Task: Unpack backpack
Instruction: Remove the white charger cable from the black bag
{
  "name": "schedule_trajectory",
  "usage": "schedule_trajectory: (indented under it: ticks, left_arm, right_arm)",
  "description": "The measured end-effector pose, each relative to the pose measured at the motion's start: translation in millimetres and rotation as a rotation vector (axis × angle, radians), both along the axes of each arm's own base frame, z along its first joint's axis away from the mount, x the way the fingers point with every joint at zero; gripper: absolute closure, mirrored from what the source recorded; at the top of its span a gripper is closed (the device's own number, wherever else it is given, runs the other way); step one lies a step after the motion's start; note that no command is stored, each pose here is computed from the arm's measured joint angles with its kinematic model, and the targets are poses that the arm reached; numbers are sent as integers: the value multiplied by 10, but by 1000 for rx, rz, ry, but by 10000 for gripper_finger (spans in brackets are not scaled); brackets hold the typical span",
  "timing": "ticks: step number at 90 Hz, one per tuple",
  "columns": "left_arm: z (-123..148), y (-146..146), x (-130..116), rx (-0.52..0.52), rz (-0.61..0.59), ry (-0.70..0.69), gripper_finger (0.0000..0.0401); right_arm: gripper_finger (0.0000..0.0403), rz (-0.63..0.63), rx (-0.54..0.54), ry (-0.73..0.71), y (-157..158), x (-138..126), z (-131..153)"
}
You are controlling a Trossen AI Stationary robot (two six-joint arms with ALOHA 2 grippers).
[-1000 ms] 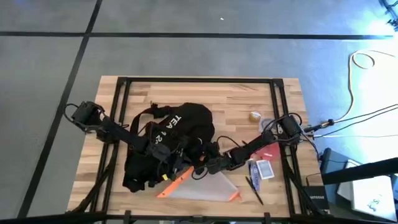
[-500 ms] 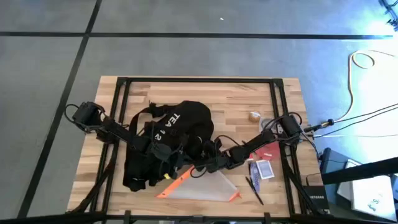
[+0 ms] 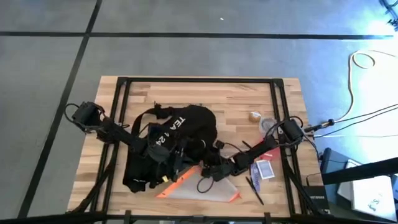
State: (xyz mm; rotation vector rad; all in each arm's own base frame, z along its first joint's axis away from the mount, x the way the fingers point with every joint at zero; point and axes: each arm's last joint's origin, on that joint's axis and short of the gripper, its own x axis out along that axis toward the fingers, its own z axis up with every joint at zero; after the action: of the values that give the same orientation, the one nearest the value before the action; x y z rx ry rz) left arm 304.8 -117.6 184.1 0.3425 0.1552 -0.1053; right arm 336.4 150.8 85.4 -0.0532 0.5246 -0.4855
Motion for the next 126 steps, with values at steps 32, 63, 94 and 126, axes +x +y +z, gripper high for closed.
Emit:
schedule_trajectory:
  ticks: [32,63,94,126]
  left_arm:
    - [34,163,64,-117,78,-27,401]
    - [4,144,64,-107,44,-17,401]
    - [24,125,59,-109,36,-41,401]
    - [23,126,59,-118,40,-44,401]
  right_arm:
    - [271,76,63,-265,132,-261,67]
    - [262,4,138,-286,-247,1,124]
    - [127,-36,141,-220,-316,66,5]
    - [125,-100,143,-181,-445,162,-117]
